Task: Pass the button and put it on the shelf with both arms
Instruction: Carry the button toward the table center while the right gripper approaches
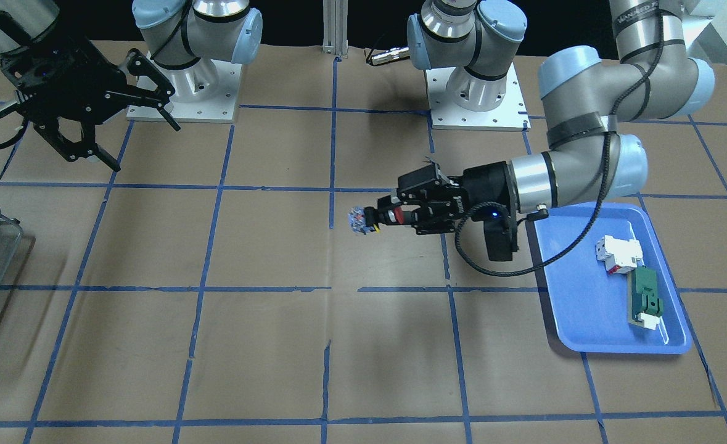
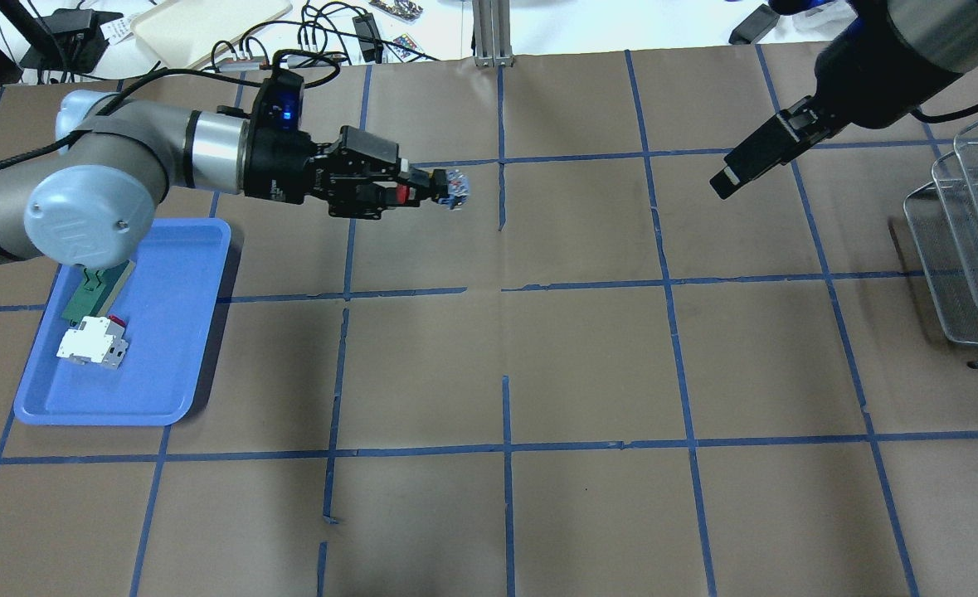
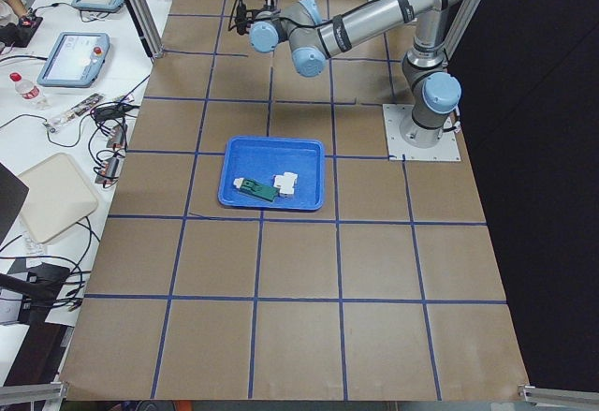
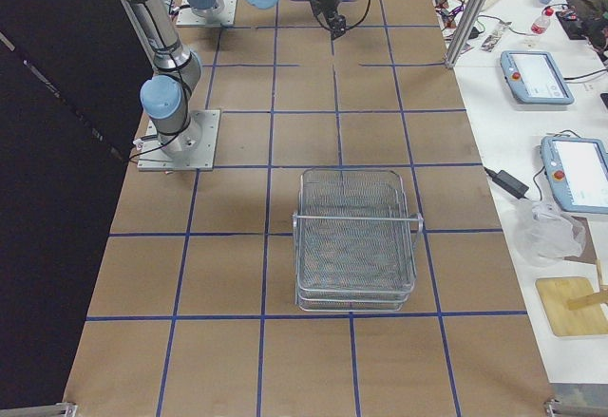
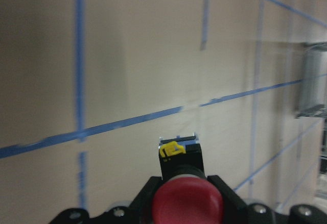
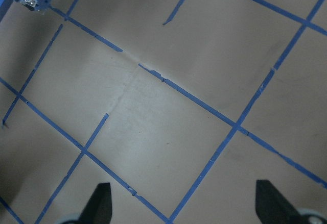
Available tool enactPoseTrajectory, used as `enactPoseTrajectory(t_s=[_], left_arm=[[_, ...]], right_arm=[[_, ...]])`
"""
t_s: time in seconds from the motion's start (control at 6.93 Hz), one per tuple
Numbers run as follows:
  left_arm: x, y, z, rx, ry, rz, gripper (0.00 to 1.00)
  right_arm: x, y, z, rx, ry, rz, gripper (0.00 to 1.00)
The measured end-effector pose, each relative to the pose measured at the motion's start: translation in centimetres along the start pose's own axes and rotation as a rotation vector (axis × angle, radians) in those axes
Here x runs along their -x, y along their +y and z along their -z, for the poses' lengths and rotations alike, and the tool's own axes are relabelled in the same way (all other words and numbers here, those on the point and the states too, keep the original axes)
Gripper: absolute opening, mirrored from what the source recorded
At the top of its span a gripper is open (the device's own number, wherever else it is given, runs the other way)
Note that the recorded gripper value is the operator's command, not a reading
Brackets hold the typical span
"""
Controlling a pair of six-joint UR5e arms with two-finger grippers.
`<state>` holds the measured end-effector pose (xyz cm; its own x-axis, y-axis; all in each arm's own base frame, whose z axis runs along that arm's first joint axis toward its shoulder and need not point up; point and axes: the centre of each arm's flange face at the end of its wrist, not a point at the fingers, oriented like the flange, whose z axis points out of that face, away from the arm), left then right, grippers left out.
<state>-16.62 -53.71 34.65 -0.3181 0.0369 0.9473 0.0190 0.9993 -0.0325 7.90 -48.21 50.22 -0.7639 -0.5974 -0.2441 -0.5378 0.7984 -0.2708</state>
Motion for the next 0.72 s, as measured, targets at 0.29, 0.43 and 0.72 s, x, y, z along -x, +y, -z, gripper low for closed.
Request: enactPoseTrajectory(t_s=[0.29, 0.43, 0.72], left_arm=[[-5.6, 1.6, -4.3, 0.022, 0.135, 0.019, 0.05], [-7.2, 2.0, -5.1, 0.026, 0.172, 0.027, 0.05], [-10.0, 2.6, -6.4, 0.036, 0.194, 0.035, 0.06]], right_arm=[[-0.3, 0.2, 0.1, -0.025, -0.033, 0.094, 0.99], [-0.8, 0.6, 0.2, -0.033, -0.060, 0.102, 1.00], [-1.6, 1.5, 0.7, -0.094, -0.150, 0.130, 1.00]])
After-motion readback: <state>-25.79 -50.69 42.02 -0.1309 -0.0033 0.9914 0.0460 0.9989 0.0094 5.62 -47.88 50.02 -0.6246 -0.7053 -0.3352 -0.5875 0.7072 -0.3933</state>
